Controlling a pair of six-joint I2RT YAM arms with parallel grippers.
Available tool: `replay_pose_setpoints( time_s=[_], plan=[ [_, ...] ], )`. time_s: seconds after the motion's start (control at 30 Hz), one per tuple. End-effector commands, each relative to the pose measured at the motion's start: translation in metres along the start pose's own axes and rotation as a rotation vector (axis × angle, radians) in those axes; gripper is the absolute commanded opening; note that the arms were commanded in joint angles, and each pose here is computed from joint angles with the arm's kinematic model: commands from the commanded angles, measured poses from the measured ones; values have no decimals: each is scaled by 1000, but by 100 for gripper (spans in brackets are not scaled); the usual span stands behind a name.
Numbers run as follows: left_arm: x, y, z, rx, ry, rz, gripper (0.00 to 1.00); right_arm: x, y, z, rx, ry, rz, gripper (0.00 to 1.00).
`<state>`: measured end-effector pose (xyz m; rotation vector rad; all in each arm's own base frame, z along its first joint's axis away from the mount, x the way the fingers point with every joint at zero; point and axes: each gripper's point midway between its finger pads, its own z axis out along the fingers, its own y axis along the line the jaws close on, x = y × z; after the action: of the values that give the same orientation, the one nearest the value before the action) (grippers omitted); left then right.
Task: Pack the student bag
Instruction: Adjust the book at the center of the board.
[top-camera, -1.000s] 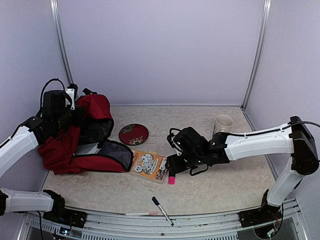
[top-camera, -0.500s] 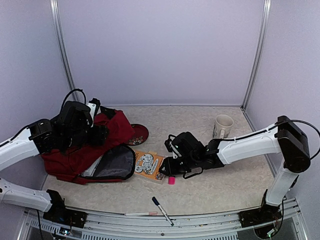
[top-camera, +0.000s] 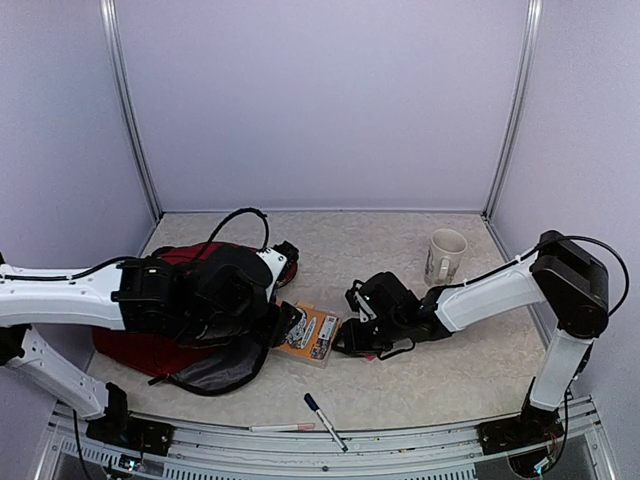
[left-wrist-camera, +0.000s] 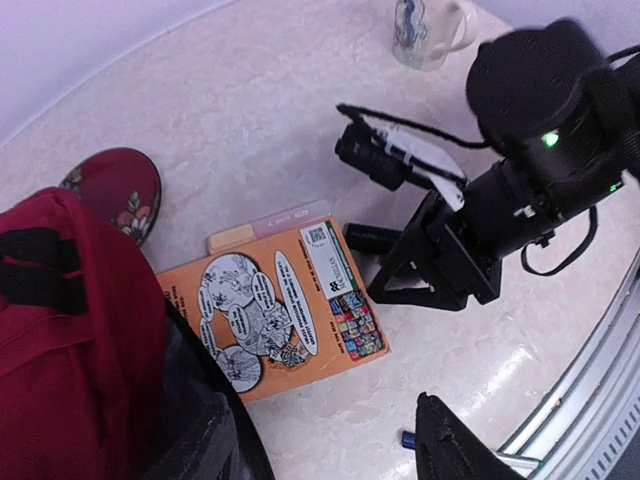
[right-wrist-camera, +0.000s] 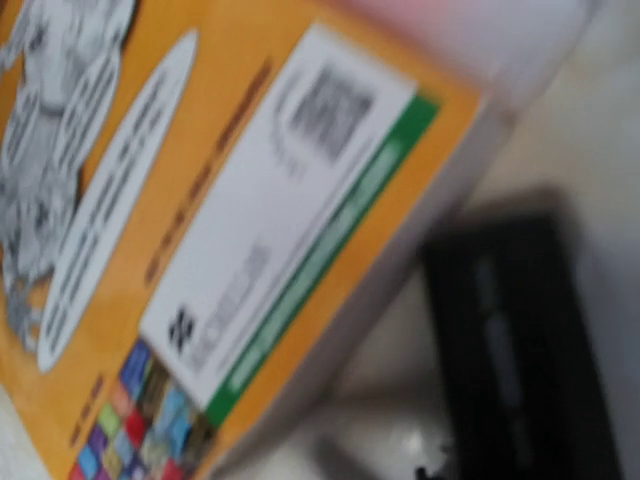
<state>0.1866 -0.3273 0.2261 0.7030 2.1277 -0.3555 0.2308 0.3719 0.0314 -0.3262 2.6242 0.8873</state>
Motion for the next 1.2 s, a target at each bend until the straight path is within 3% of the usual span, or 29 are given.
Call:
replay_pose_setpoints(
  time_s=[0.0,0.2,0.33,0.43,0.6,0.93,1.0,1.1,1.17],
  plan=[
    [27,-4,52,38,123,-96,58,-12,7,6,-62,-14,12,46],
    [70,21,104,17,253,-219,55,-14,18,10,-156,-4,59,49],
    [122,-10,139,187,404,-250,54,-21,46,12,-301,-1,64,51],
    [146,-12,151,197,453,-263,53,-22,54,13,-341,10,79,51],
    [148,-18,155,226,449,-276,48,-30,75,7,-437,3,100,48],
    [142,-26,145,275,418,-257,28,-63,106,-19,-583,-117,147,35],
    [120,-27,134,215,354,-151,31,-64,97,-16,-539,-124,162,35],
    [98,-16,114,72,322,23,45,-59,78,-12,-467,-123,191,35],
    [102,8,109,-26,373,64,51,-59,63,-11,-421,-129,192,37]
  ],
)
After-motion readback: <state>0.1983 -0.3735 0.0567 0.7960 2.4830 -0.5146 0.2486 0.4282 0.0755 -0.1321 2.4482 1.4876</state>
